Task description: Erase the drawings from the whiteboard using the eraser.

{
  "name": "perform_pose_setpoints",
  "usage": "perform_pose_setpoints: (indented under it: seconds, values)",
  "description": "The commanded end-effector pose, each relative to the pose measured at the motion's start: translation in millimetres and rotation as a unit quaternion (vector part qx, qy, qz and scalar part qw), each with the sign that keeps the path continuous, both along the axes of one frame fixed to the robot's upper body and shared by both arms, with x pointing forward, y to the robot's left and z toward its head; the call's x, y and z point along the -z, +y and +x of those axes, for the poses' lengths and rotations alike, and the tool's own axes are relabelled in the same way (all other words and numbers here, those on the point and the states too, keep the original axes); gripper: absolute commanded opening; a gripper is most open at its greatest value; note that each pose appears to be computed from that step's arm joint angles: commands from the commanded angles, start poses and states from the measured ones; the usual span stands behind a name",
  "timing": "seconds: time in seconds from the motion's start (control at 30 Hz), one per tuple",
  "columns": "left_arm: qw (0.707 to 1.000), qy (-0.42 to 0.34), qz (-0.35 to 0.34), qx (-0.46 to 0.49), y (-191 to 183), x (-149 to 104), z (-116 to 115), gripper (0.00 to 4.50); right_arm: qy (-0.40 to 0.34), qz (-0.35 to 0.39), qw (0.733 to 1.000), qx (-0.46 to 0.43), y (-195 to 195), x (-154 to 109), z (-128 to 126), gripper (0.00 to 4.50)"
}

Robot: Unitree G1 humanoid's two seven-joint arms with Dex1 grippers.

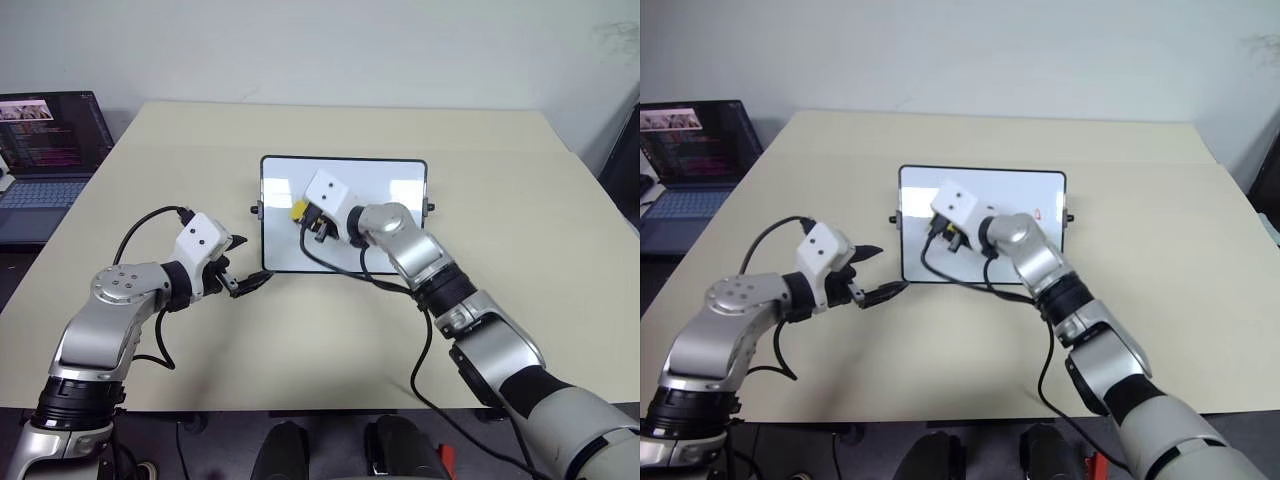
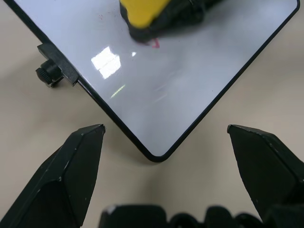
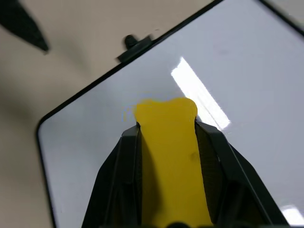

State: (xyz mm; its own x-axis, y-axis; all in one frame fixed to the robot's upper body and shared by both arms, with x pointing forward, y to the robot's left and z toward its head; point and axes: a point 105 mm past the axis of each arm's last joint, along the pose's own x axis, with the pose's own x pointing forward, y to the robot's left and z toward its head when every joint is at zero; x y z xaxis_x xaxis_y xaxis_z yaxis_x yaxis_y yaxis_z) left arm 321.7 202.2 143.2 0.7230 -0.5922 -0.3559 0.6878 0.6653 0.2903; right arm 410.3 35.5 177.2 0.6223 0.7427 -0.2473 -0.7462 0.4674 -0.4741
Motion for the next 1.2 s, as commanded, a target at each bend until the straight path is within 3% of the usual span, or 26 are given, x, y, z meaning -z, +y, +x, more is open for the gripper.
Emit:
perform_pose_setpoints:
  seconds: [0.03,0.23,0.53,0.87,1.2]
  values:
    - [1.000,-0.028,0.004,0.010,-6,-11,-1,4.50,0.005,-0.004,1.000,-0.005,-4,1,0,1.25]
    - [1.000,-0.027,0.001,0.014,-9,-9,-2,4.50,0.044,-0.061,0.995,-0.070,6,34,-25,1.25]
    - [1.000,-0.027,0.001,0.016,-11,-9,-3,4.50,-0.045,-0.013,0.999,0.004,-1,-9,3,1.25]
    - [1.000,-0.026,-0.001,0.018,-12,-8,-3,4.50,0.002,-0.084,0.994,-0.065,6,32,-20,1.25]
    - [0.999,-0.025,-0.003,0.023,-14,-8,-3,4.50,-0.043,-0.062,0.997,0.012,-24,10,5,1.25]
